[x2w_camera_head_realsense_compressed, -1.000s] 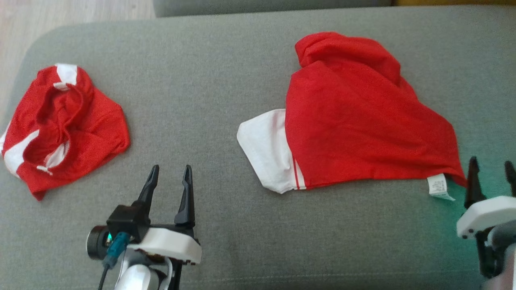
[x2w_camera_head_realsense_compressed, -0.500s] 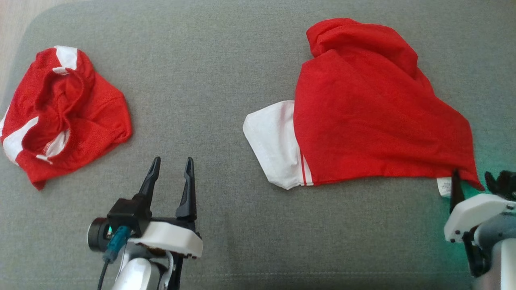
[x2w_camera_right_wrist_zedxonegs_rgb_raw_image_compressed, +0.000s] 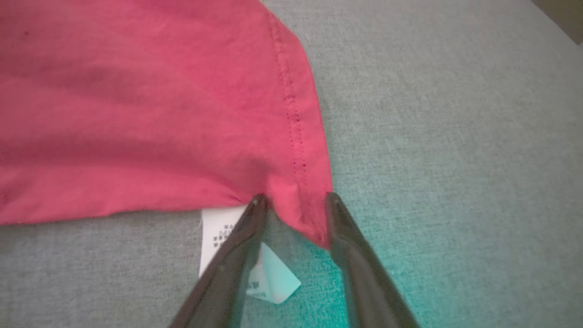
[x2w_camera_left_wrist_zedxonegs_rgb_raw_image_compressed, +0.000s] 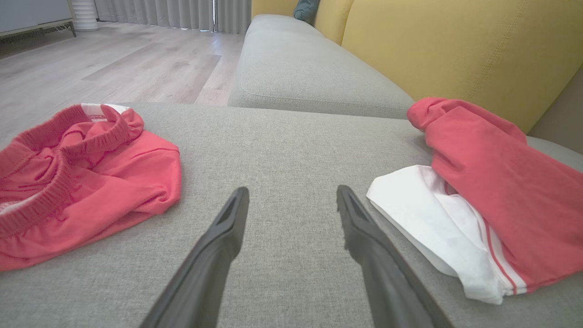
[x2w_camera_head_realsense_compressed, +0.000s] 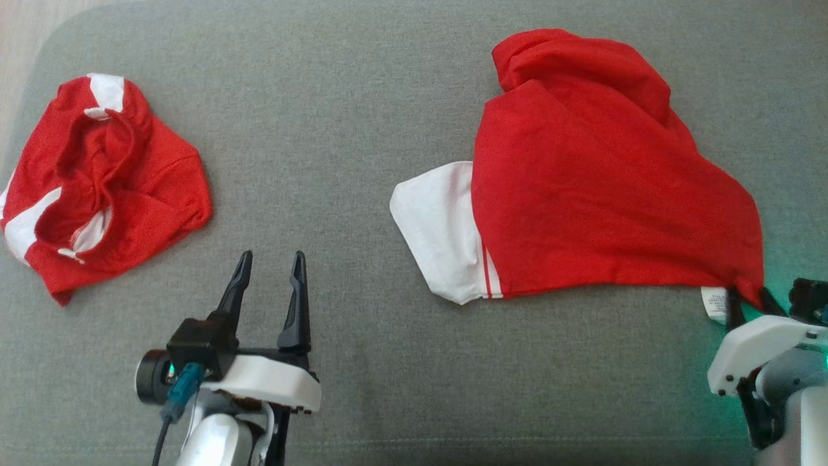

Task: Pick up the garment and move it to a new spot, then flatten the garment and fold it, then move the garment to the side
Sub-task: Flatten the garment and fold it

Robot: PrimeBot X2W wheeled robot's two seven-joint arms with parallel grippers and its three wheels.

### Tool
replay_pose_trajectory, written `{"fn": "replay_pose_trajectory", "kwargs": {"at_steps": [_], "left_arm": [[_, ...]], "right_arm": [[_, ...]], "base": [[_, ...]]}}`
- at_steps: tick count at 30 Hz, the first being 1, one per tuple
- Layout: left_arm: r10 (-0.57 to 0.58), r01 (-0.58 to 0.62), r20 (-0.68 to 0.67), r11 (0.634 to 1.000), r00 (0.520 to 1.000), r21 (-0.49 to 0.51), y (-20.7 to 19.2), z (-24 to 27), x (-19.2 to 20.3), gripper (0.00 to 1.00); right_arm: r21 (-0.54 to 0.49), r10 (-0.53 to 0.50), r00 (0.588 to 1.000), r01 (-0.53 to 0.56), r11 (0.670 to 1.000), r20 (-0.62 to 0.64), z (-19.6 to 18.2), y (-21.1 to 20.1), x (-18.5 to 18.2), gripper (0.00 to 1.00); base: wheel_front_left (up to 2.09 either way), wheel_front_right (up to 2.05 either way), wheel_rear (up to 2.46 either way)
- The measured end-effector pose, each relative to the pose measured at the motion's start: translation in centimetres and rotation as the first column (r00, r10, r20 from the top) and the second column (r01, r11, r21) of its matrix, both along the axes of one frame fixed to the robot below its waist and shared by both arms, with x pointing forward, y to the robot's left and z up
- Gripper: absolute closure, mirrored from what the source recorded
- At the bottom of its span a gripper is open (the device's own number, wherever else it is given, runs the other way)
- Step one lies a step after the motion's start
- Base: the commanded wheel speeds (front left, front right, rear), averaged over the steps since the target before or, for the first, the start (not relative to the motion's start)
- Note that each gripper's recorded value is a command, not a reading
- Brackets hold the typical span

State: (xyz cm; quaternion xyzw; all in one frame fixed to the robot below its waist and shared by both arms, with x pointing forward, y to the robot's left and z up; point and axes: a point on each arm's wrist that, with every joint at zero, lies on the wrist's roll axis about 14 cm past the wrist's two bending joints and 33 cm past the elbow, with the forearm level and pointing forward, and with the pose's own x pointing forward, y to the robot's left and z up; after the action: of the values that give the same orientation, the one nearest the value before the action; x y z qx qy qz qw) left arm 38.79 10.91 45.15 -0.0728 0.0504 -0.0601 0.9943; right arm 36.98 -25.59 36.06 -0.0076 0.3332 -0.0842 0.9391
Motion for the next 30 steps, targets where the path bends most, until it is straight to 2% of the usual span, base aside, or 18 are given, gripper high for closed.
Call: {"fn": "replay_pose_trajectory", "kwargs": {"at_steps": [4, 6, 12, 16, 22, 27, 30], "left_arm": [[-0.002, 0.002, 0.003, 1.0, 1.0, 0.006, 0.0, 0.0, 0.0, 0.0], [-0.001, 0.001, 0.003, 1.0, 1.0, 0.006, 0.0, 0.0, 0.0, 0.0], [-0.013, 0.013, 0.003, 1.0, 1.0, 0.006, -0.2, 0.1, -0.2, 0.0], [-0.045, 0.045, 0.003, 0.999, 0.999, 0.003, -0.9, 0.0, -0.2, 0.0], [-0.151, 0.151, 0.014, 0.989, 0.988, 0.01, -3.5, 0.3, 1.3, 0.0], [-0.242, 0.244, -0.05, 0.969, 0.969, 0.025, -5.8, -0.6, 3.6, 0.0], [-0.287, 0.293, -0.114, 0.955, 0.951, 0.039, -7.0, -1.7, 4.9, 0.0]], "right_arm": [[0.005, -0.002, 1.0, 0.002, 1.0, -0.022, -0.4, 0.0, -0.3, 0.71], [0.006, -0.002, 1.0, 0.002, 1.0, -0.024, -0.4, 0.1, -0.3, 1.0], [0.009, 0.015, 1.0, -0.015, 1.0, 0.001, 0.0, 0.6, -0.1, 1.0], [0.01, 0.045, 0.992, -0.047, 0.999, 0.12, 2.5, 1.5, 1.3, 1.0], [-0.033, 0.09, 0.954, -0.084, 0.996, 0.287, 7.1, 2.2, 3.1, 1.0], [-0.061, 0.118, 0.926, -0.103, 0.993, 0.358, 9.6, 2.7, 3.8, 1.0], [-0.069, 0.116, 0.924, -0.097, 0.993, 0.364, 10.0, 2.5, 3.8, 1.0]], "base": [[0.0, 0.0, 0.0], [0.0, 0.0, 0.0], [0.0, 0.0, 0.0], [0.0, 0.0, 0.0], [0.0, 0.0, 0.0], [0.0, 0.0, 0.0], [0.0, 0.0, 0.0]]}}
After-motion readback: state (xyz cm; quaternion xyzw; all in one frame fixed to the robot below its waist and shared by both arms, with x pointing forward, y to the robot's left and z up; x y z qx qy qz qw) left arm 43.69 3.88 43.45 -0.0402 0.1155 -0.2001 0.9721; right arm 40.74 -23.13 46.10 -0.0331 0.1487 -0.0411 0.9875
